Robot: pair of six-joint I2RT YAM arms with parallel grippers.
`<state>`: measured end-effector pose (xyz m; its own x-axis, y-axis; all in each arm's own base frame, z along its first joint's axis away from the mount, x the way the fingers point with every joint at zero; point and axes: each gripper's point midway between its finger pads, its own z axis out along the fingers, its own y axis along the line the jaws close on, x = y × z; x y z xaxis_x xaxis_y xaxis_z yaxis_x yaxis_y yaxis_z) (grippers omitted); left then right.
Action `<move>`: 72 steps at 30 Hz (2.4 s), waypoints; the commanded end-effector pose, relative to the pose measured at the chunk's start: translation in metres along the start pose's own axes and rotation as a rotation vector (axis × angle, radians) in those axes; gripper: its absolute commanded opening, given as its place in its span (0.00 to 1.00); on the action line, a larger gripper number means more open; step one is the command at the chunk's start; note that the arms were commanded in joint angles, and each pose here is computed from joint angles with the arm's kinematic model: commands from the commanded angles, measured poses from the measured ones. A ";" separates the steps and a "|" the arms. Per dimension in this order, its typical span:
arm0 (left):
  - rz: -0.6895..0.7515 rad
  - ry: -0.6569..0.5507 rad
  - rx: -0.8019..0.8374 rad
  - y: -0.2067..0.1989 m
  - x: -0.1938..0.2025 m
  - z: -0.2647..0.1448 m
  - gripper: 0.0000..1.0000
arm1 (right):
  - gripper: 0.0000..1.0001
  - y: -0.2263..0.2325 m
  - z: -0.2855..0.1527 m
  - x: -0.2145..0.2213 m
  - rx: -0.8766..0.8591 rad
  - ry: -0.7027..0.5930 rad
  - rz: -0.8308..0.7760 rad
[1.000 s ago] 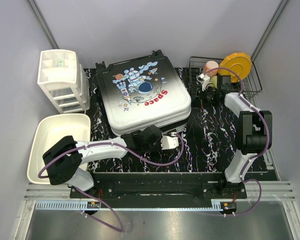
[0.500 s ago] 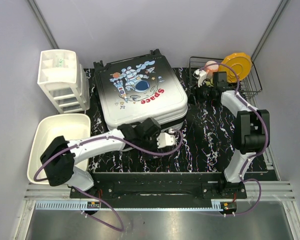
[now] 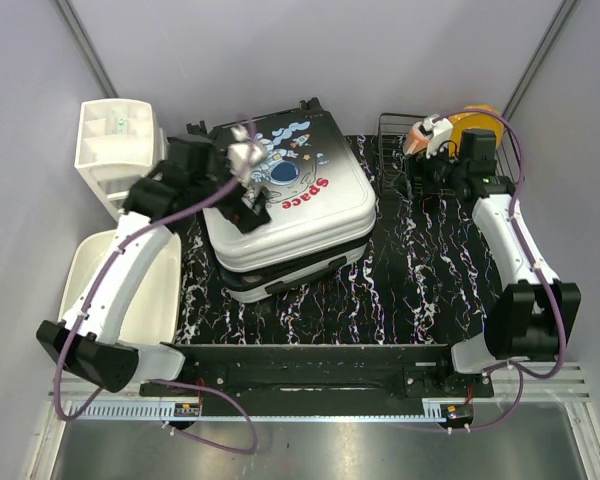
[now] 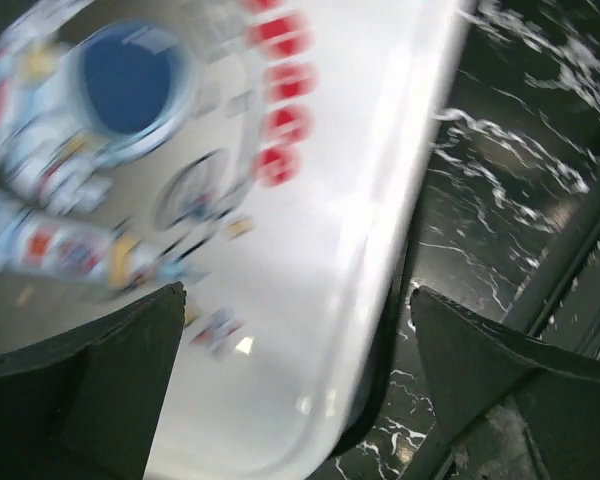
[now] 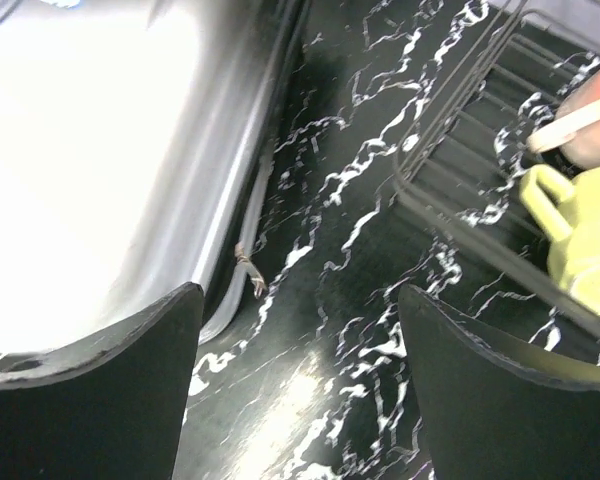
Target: Open, take out, and arrange the luggage
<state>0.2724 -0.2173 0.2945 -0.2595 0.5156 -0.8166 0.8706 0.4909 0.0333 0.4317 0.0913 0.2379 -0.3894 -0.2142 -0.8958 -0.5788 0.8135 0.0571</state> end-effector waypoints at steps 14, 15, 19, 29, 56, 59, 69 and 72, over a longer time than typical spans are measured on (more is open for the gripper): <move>-0.712 -0.220 -0.492 0.227 0.038 -0.083 0.99 | 0.75 0.142 -0.024 0.089 -0.298 0.260 0.514; -0.722 -0.230 -0.486 0.232 0.034 -0.082 0.99 | 0.75 0.152 -0.022 0.096 -0.318 0.282 0.528; -0.768 -0.231 -0.429 0.233 0.042 -0.064 0.99 | 0.75 0.173 -0.015 0.100 -0.371 0.275 0.556; -0.695 -0.244 -0.443 0.199 0.052 -0.075 0.99 | 0.74 0.232 -0.013 0.105 -0.520 0.111 0.005; -0.752 -0.146 -0.499 0.192 0.093 -0.067 0.99 | 0.40 0.280 0.039 0.194 -0.711 0.408 -0.651; -0.775 -0.118 -0.530 0.196 0.101 -0.066 0.99 | 0.24 0.298 0.004 0.209 -0.847 0.489 -0.632; -0.887 -0.128 -0.458 0.193 0.104 -0.049 0.99 | 0.14 0.341 -0.081 0.204 -1.139 0.501 -0.690; -0.907 -0.122 -0.436 0.191 0.107 -0.044 0.99 | 0.40 0.351 -0.089 0.164 -1.120 0.385 -0.691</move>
<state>0.3905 -0.0294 0.2387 -0.6758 -0.2111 -0.7062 0.1253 0.9113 -0.3923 0.1754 0.3086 0.0878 0.2667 -0.7223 -0.6381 -0.9558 -0.2832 -0.0790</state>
